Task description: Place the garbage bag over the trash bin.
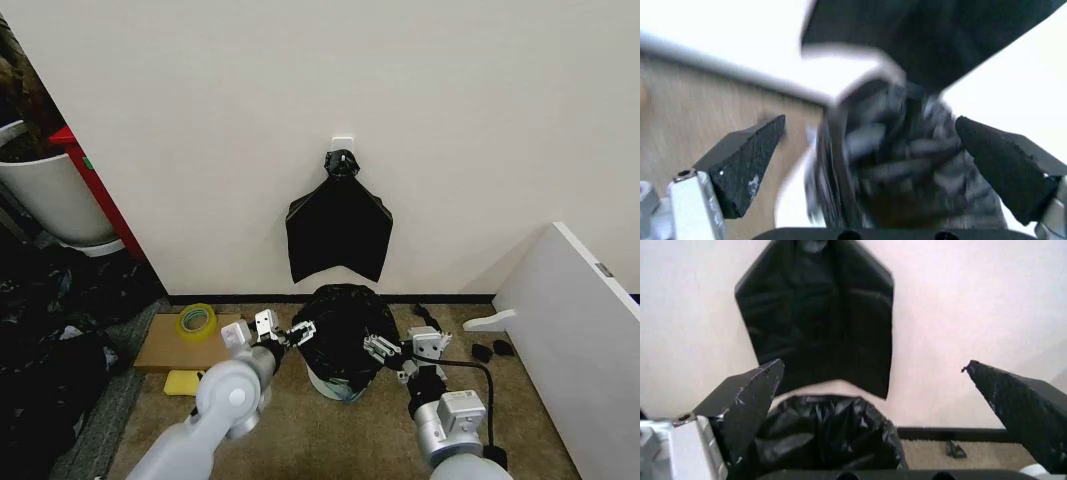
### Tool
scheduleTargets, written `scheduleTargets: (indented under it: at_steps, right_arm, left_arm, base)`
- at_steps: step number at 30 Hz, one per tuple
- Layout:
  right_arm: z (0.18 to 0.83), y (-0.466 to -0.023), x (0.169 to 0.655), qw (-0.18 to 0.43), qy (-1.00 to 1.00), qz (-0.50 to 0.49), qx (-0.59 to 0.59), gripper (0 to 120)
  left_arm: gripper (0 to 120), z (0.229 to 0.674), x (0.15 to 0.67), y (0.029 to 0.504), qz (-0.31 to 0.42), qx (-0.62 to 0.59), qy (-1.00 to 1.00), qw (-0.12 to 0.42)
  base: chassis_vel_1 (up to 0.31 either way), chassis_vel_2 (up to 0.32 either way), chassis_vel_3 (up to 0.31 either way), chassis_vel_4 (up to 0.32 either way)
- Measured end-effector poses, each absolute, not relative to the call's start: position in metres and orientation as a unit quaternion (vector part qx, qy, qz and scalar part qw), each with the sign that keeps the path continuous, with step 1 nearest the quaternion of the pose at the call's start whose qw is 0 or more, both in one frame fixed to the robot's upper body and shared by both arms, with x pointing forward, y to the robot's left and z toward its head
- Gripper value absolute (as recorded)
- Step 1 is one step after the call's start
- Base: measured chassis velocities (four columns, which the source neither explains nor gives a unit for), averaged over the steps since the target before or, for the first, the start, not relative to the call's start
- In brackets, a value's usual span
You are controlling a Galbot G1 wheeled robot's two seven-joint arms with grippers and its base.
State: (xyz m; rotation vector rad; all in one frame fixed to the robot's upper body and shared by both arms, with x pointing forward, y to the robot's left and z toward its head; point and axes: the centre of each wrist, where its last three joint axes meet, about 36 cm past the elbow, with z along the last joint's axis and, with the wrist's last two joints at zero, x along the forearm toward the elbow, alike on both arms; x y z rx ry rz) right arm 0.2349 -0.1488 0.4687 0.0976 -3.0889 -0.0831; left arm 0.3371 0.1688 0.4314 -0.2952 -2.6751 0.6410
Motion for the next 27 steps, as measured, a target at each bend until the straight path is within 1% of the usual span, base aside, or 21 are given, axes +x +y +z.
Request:
scheduleTargets:
  at_steps: [1,2,3,4,6,7,8,9,10,11,12,13,14,15,17,27]
  right_arm:
    - [0.466,-0.149,0.233,0.023,-0.999,-0.037,0.022,100]
    - [0.464,-0.149,0.231,0.026,-0.998,-0.047,0.016,100]
    - [0.458,-0.148,0.227,0.024,-0.997,-0.066,0.01,100]
    - [0.458,-0.148,0.227,0.024,-0.997,-0.066,0.01,100]
    - [0.434,-0.149,0.224,-0.015,-0.997,-0.075,0.01,100]
    - [0.434,-0.149,0.224,-0.015,-0.997,-0.075,0.01,100]
    - [0.427,-0.15,0.223,-0.023,-0.997,-0.073,0.01,100]
    - [0.411,-0.153,0.222,-0.032,-0.997,-0.07,0.009,100]
    - [0.411,-0.153,0.222,-0.032,-0.997,-0.07,0.009,100]
    - [0.401,-0.155,0.222,-0.04,-0.997,-0.068,0.006,100]
    - [0.399,-0.156,0.221,-0.043,-0.997,-0.068,0.005,100]
    - [0.394,-0.158,0.22,-0.05,-0.996,-0.067,0.005,100]
    - [0.394,-0.158,0.22,-0.05,-0.996,-0.067,0.005,100]
    - [0.392,-0.158,0.218,-0.062,-0.996,-0.059,0.009,100]
    - [0.39,-0.159,0.213,-0.079,-0.996,-0.033,0.014,100]
    - [0.396,-0.166,0.197,-0.098,-0.995,0.013,0.008,100]
  left_arm:
    - [100,0.424,0.326,0.169,0.205,-0.104,-0.965,0.123]
    - [100,0.419,0.319,0.169,0.192,-0.102,-0.973,0.081]
    - [100,0.408,0.299,0.166,0.165,-0.1,-0.981,0.005]
    - [100,0.408,0.299,0.166,0.165,-0.1,-0.981,0.005]
    - [100,0.397,0.259,0.172,0.145,-0.083,-0.985,-0.051]
    - [100,0.397,0.259,0.172,0.145,-0.083,-0.985,-0.051]
    - [100,0.394,0.25,0.176,0.134,-0.076,-0.986,-0.063]
    - [100,0.39,0.24,0.182,0.108,-0.065,-0.988,-0.086]
    - [100,0.39,0.24,0.182,0.108,-0.065,-0.988,-0.086]
    - [100,0.387,0.232,0.188,0.078,-0.057,-0.989,-0.109]
    - [100,0.386,0.23,0.19,0.07,-0.055,-0.989,-0.116]
    - [100,0.382,0.223,0.197,0.042,-0.047,-0.989,-0.132]
    - [100,0.382,0.223,0.197,0.042,-0.047,-0.989,-0.132]
    - [100,0.38,0.217,0.202,0.028,-0.036,-0.989,-0.138]
    - [100,0.377,0.21,0.209,0.022,-0.019,-0.99,-0.139]
    - [100,0.382,0.195,0.217,0.007,-0.004,-0.99,-0.144]
  base:
    - [0.0,0.0,0.0,0.0]
    - [0.0,0.0,0.0,0.0]
    - [0.0,0.0,0.0,0.0]
    - [0.0,0.0,0.0,0.0]
    - [0.0,0.0,0.0,0.0]
    - [0.0,0.0,0.0,0.0]
    - [0.0,0.0,0.0,0.0]
    - [0.0,0.0,0.0,0.0]
    - [0.0,0.0,0.0,0.0]
    - [0.0,0.0,0.0,0.0]
    - [0.0,0.0,0.0,0.0]
    - [0.0,0.0,0.0,0.0]
    - [0.0,0.0,0.0,0.0]
    - [0.0,0.0,0.0,0.0]
    - [0.0,0.0,0.0,0.0]
    - [0.0,0.0,0.0,0.0]
